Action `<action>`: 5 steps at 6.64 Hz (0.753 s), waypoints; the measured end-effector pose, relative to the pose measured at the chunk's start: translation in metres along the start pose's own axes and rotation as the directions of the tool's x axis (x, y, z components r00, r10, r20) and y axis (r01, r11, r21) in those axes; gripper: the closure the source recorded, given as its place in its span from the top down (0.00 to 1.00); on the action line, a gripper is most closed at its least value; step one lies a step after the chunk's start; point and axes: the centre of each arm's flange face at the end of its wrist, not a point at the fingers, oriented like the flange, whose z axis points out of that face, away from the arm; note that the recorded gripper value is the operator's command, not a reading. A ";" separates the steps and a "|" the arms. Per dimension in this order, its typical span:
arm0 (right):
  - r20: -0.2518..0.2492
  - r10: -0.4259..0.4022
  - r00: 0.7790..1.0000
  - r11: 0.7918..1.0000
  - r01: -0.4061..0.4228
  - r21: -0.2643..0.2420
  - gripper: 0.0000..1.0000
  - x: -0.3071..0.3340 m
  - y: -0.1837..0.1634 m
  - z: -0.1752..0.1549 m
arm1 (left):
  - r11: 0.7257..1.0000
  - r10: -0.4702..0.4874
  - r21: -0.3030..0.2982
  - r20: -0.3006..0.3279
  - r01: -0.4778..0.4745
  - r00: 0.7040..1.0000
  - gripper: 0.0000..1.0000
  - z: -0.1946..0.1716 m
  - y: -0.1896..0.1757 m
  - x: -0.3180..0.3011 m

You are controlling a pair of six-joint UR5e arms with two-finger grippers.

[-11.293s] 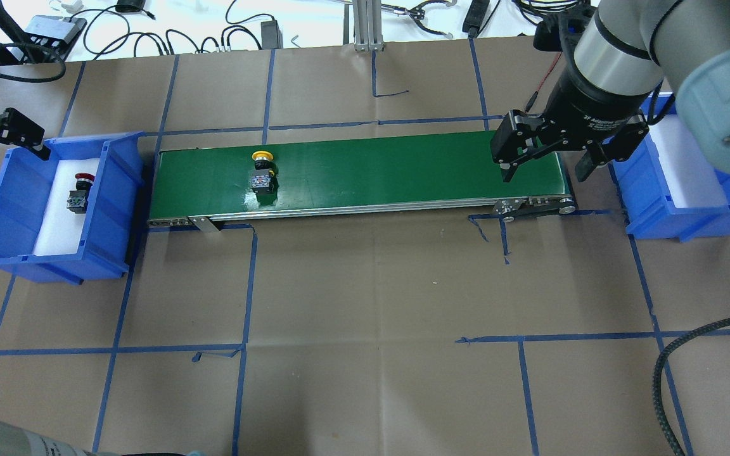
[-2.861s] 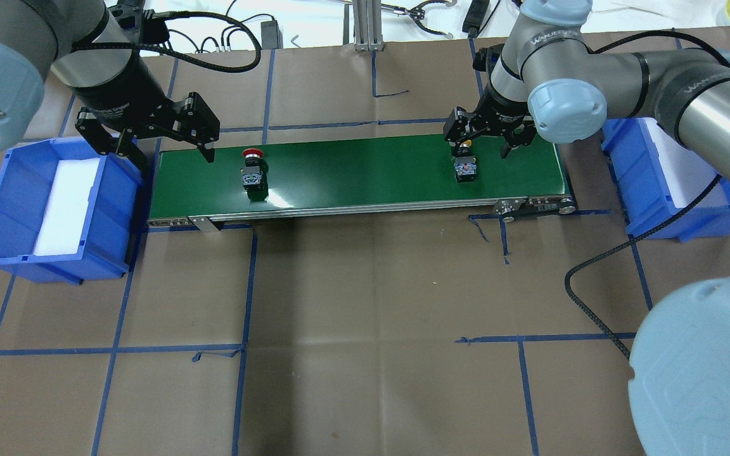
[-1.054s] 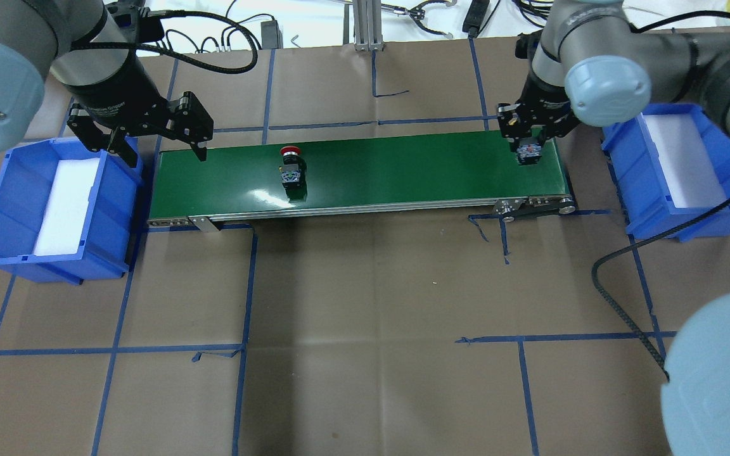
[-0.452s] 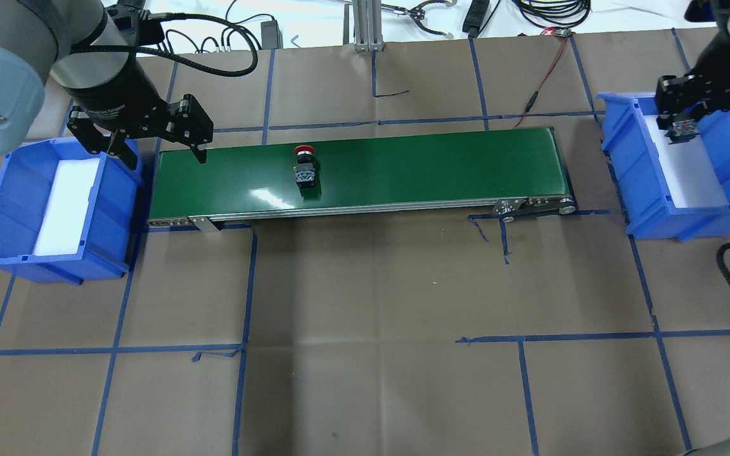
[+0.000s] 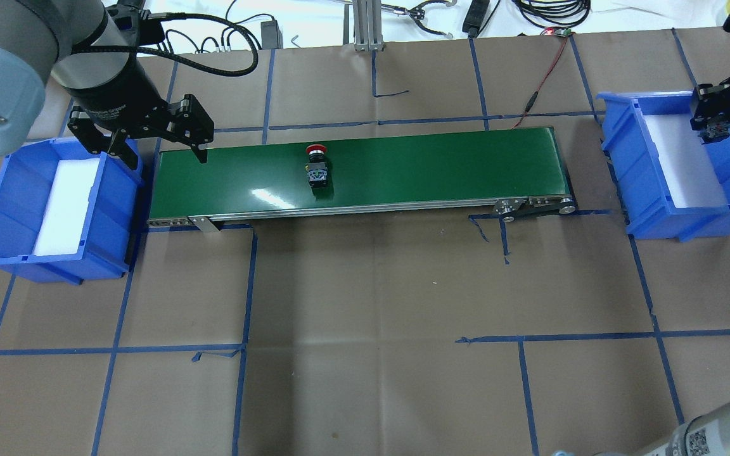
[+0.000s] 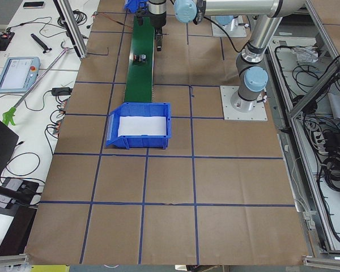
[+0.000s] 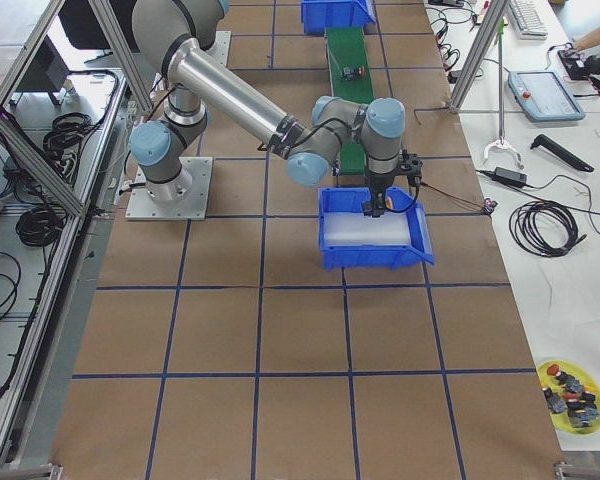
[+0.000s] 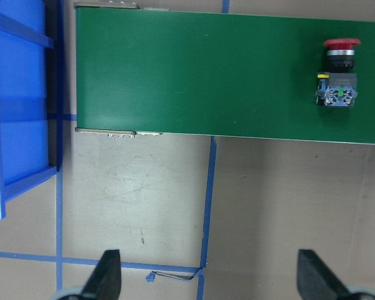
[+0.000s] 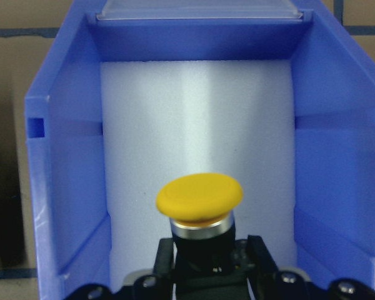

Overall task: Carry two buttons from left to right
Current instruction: 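Carry the yellow button with the right gripper to the empty blue bin, then lower the yellow button into the bin and open the right gripper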

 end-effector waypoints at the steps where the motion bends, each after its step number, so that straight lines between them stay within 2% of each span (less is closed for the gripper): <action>1: 0.013 0.002 1.000 1.000 -0.002 -0.029 0.06 0.004 0.003 0.019 | 1.000 0.000 0.001 0.000 0.000 1.000 1.00 0.000 0.000 0.000; 3: 0.039 0.027 0.999 0.996 -0.024 -0.080 0.06 0.014 0.019 0.049 | 1.000 0.000 0.001 -0.001 0.000 1.000 1.00 0.000 0.000 0.000; 5: 0.048 0.034 0.998 0.995 -0.029 -0.097 0.06 0.012 0.029 0.074 | 1.000 0.001 0.001 -0.001 -0.001 1.000 1.00 0.000 0.000 0.000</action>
